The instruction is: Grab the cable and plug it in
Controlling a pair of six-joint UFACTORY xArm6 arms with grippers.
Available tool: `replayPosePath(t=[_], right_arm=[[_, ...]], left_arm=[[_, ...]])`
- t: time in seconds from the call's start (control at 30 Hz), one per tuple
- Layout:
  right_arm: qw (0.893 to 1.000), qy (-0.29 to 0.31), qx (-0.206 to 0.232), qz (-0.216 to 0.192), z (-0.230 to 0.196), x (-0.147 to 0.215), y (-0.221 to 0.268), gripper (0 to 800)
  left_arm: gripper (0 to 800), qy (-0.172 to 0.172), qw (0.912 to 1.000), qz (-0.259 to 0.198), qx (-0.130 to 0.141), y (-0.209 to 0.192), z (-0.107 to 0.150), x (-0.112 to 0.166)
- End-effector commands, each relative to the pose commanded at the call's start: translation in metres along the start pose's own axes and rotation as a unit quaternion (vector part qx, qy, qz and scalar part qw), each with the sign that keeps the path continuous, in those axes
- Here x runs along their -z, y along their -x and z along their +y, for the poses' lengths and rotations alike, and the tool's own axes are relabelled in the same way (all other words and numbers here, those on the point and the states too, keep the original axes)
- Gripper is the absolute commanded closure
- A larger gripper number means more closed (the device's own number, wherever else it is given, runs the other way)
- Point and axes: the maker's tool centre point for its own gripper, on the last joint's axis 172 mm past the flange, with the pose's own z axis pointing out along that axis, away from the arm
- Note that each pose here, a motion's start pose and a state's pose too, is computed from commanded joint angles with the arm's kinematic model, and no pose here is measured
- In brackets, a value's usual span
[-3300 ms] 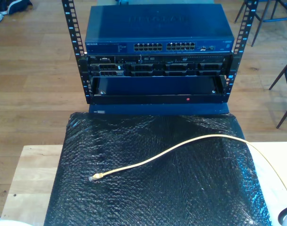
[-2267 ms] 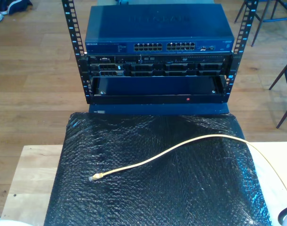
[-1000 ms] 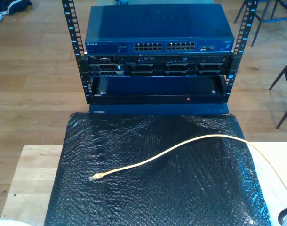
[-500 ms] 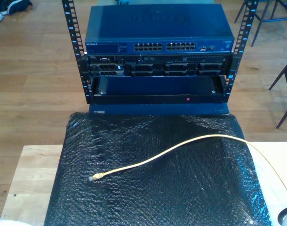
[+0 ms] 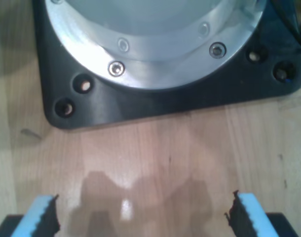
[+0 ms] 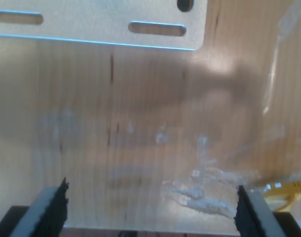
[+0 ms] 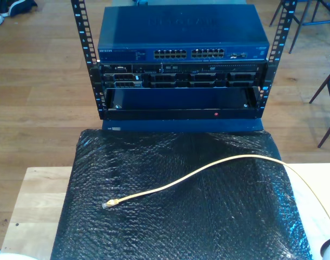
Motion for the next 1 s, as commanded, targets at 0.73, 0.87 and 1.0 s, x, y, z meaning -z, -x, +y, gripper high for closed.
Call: replayPosePath(t=[0.73, 0.87, 1.0], right_arm=[[0.998, 0.005, -0.050, 0.035, 0.012, 0.107, 0.002, 0], [0.997, 0.003, -0.070, 0.031, 0.017, 0.125, 0.005, 0], [0.997, -0.004, -0.081, 0.019, 0.032, 0.136, 0.009, 0]], left_arm=[[0, -0.002, 1.0000, 0.008, 0.004, -0.004, -0.007, 0.058], [0, 0.000, 0.9995, 0.023, 0.021, -0.009, -0.012, 0.077], [0, 0.013, 0.9995, 0.021, 0.017, -0.007, -0.024, 0.098]])
